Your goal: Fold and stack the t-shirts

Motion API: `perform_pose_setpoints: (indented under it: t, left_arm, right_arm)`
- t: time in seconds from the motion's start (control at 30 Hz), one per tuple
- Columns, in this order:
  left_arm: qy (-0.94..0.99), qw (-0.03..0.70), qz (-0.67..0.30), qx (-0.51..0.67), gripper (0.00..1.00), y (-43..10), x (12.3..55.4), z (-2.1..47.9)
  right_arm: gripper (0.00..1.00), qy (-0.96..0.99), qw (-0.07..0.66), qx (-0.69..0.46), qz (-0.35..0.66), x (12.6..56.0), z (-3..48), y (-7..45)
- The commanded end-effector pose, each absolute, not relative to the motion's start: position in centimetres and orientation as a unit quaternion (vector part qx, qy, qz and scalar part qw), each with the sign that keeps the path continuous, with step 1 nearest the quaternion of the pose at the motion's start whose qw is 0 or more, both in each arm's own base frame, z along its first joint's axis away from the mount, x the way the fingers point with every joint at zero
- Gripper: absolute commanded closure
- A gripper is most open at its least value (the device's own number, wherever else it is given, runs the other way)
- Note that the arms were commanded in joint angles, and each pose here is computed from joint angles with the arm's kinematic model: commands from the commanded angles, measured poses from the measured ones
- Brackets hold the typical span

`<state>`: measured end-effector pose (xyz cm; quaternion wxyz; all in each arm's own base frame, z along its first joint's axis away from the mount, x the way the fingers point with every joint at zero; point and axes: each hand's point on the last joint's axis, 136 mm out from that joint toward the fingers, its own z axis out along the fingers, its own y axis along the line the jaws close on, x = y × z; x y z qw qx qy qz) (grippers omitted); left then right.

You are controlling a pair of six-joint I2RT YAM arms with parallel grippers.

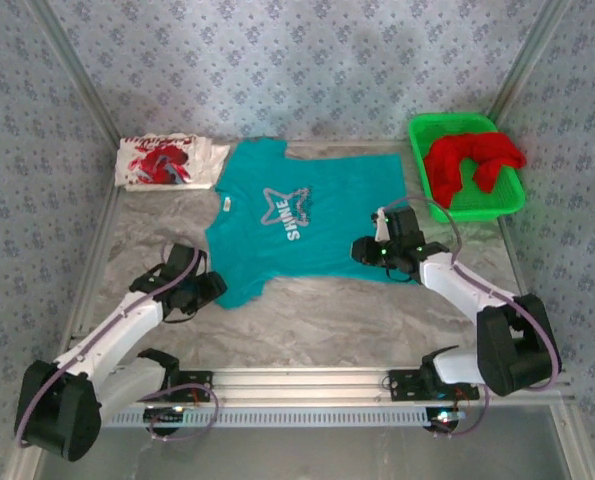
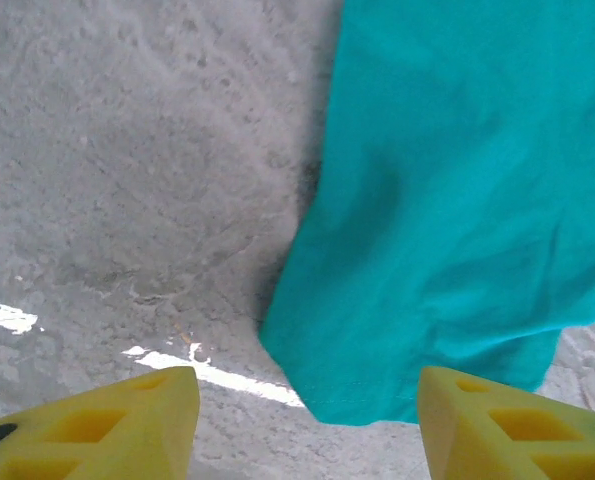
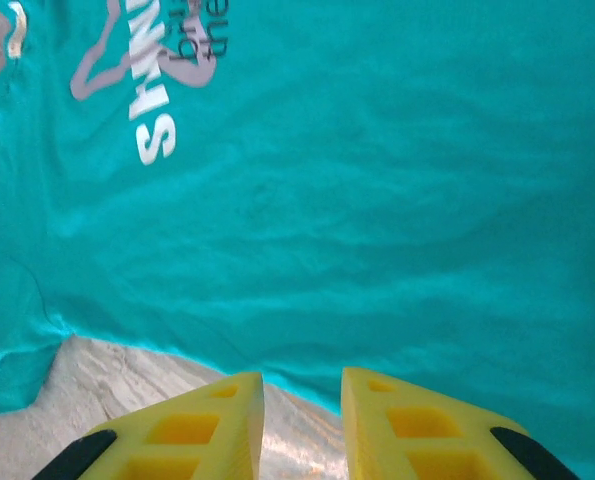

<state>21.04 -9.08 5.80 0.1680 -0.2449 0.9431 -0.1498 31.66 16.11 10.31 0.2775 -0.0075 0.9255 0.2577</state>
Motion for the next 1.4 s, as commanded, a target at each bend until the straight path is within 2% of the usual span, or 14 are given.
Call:
perform_pose_setpoints:
  t: [0.0, 0.17, 0.53, 0.67, 0.73, 0.87, 0.93, 1.13, 1.37]
  left_arm:
    - [0.94, 0.154, -0.174, -0.249, 0.45, -10.3, 21.6, 5.5]
    - [0.948, 0.141, -0.166, -0.233, 0.56, -10.7, 21.6, 5.1]
    - [0.957, 0.122, -0.154, -0.212, 0.57, -11.4, 22.4, 3.3]
    - [0.958, 0.12, -0.156, -0.209, 0.72, -11.6, 22.8, 2.9]
    - [0.958, 0.119, -0.157, -0.207, 0.84, -11.7, 23.0, 2.8]
    - [0.959, 0.122, -0.152, -0.203, 0.95, -11.7, 23.2, 3.1]
    - [0.96, 0.126, -0.152, -0.2, 1.0, -11.7, 23.4, 3.6]
    - [0.955, 0.158, -0.16, -0.193, 1.0, -11.6, 24.1, 6.7]
    - [0.949, 0.195, -0.166, -0.185, 1.0, -11.2, 24.9, 9.7]
  right_arm:
    - [0.71, 0.915, 0.317, -0.022, 0.249, 33.9, 11.8, 16.4]
    - [0.69, 0.907, 0.323, -0.034, 0.269, 34.3, 12.3, 17.4]
    - [0.68, 0.897, 0.333, -0.046, 0.286, 33.9, 12.8, 18.2]
    - [0.67, 0.884, 0.348, -0.071, 0.304, 33.1, 13.4, 19.0]
    - [0.67, 0.881, 0.352, -0.074, 0.308, 32.7, 13.5, 19.1]
    - [0.66, 0.88, 0.358, -0.075, 0.302, 32.3, 13.7, 18.9]
    - [0.66, 0.887, 0.361, -0.061, 0.282, 32.3, 13.7, 18.1]
    - [0.62, 0.904, 0.352, 0.064, 0.235, 31.7, 12.8, 12.4]
    - [0.56, 0.91, 0.243, 0.26, 0.213, 27.7, 9.4, 3.2]
